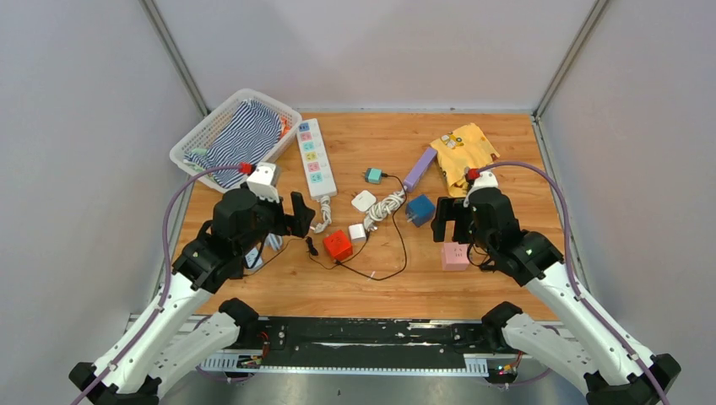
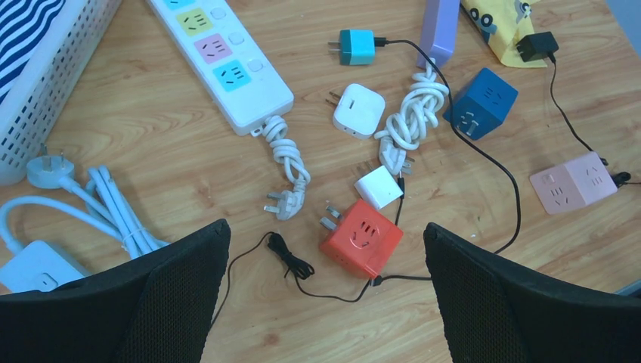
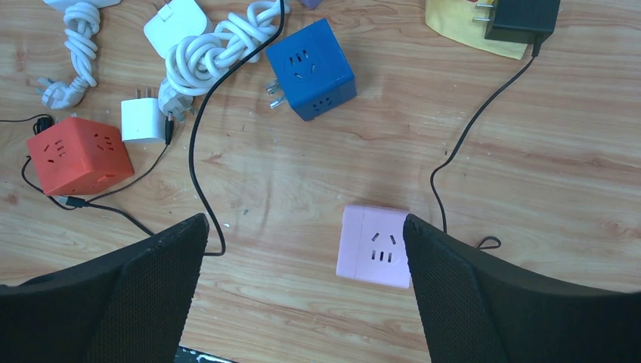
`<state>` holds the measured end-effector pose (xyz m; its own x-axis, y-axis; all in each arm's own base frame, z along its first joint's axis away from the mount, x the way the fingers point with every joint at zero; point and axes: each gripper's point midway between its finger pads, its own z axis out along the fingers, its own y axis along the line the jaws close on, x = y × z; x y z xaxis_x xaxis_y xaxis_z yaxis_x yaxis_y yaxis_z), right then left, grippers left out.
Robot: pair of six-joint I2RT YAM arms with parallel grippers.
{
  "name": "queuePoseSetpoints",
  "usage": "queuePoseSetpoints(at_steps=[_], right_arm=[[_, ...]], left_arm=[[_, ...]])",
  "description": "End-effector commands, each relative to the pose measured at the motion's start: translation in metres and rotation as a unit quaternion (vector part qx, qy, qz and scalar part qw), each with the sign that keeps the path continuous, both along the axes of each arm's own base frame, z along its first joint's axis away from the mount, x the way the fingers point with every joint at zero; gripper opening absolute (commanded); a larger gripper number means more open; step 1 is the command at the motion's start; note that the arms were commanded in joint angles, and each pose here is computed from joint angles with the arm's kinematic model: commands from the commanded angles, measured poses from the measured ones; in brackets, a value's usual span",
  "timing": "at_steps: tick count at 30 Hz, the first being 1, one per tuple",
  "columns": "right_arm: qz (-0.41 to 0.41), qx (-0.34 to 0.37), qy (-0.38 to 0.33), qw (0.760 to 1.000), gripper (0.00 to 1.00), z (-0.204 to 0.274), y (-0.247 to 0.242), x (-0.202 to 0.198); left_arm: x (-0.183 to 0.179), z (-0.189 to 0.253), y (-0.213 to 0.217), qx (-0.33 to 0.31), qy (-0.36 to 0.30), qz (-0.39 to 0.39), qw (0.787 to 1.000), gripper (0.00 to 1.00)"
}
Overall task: Insert the plug
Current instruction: Pick up the plug from the center of the board.
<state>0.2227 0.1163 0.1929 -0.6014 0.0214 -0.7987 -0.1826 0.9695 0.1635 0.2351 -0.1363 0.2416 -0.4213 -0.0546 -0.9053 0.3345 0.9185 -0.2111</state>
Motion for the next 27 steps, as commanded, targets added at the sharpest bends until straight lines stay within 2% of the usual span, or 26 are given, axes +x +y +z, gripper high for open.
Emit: queuePoseSetpoints(at_steps=[1, 11, 17, 23, 27], right_arm=[[-0.014, 0.001, -0.004, 1.000, 1.00, 0.005, -0.003, 0.000], [-0.036, -0.002, 0.008, 0.999, 1.00, -0.003, -0.005, 0.005], [-0.107, -0.021, 0.038, 0.993, 0.95, -0.022, -0.023, 0.003], [-0.201, -0.032, 0.088, 0.975, 0.88, -0.054, -0.041, -0.003], [-0.207, -0.041, 0.120, 0.970, 0.85, -0.071, -0.039, -0.005]], left_arm=[[0.001, -0.001, 0.002, 0.000, -0.010, 0.000, 1.000, 1.00], [-0.003, -0.006, 0.015, 0.023, 0.004, 0.023, 0.999, 1.00], [-0.010, -0.009, 0.025, 0.034, -0.004, 0.028, 0.999, 1.00], [-0.011, -0.018, 0.028, 0.043, -0.001, 0.032, 0.999, 1.00], [-0.012, -0.021, 0.026, 0.047, 0.003, 0.025, 0.999, 1.00]])
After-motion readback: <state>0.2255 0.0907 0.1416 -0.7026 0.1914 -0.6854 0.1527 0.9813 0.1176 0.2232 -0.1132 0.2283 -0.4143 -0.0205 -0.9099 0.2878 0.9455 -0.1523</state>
